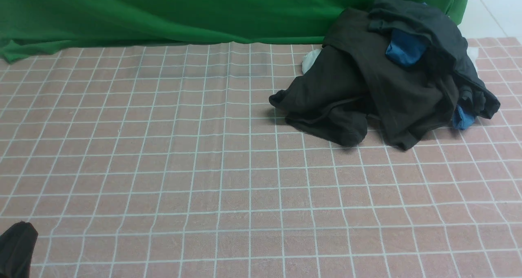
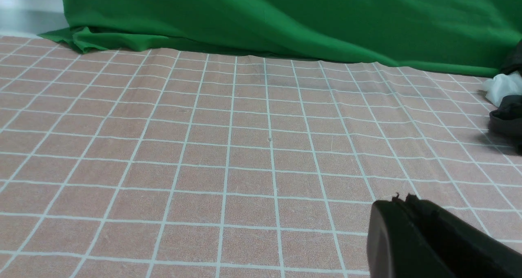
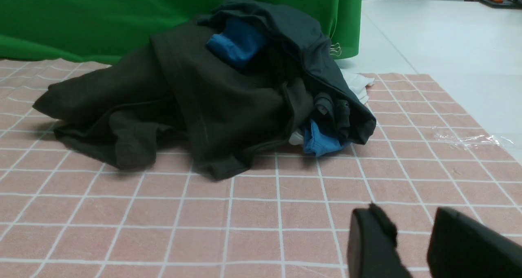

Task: Fold a long-sleeved shirt over a pink coffee tablecloth.
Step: 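Pull a dark sweatshirt from the pile and spread it flat on the table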

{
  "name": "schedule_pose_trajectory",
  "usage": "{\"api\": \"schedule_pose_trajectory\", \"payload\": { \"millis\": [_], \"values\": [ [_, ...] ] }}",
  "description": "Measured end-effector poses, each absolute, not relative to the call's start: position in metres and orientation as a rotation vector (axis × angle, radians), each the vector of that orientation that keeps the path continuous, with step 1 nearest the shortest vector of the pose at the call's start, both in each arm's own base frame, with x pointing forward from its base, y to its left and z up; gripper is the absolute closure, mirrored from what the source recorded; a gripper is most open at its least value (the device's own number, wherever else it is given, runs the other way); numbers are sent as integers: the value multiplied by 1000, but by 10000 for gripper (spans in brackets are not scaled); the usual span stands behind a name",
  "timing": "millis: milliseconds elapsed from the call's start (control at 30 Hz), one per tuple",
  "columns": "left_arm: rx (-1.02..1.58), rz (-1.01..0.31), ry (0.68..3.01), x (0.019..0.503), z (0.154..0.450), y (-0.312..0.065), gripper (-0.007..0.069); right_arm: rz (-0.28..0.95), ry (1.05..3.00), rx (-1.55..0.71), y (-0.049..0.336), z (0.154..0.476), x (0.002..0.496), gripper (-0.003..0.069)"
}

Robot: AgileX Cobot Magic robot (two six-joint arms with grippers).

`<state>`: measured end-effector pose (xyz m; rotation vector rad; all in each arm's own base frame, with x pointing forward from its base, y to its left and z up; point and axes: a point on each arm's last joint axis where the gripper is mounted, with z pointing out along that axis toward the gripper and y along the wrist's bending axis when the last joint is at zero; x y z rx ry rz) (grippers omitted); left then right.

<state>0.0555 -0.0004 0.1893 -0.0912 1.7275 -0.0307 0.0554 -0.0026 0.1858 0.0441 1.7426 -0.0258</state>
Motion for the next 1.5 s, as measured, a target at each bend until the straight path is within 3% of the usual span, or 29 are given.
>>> {"api": "schedule_pose_trajectory", "payload": {
  "millis": [1233, 1433, 1500],
  "values": [
    [-95, -23, 1689, 56, 193, 0, 606, -26, 1743, 44, -3, 186, 55, 419],
    [-445, -314, 1389, 55, 214, 7, 606, -26, 1743, 44, -3, 186, 55, 419],
    [-493, -347, 1341, 55, 217, 10, 606, -26, 1743, 44, -3, 186, 55, 419]
  ]
}}
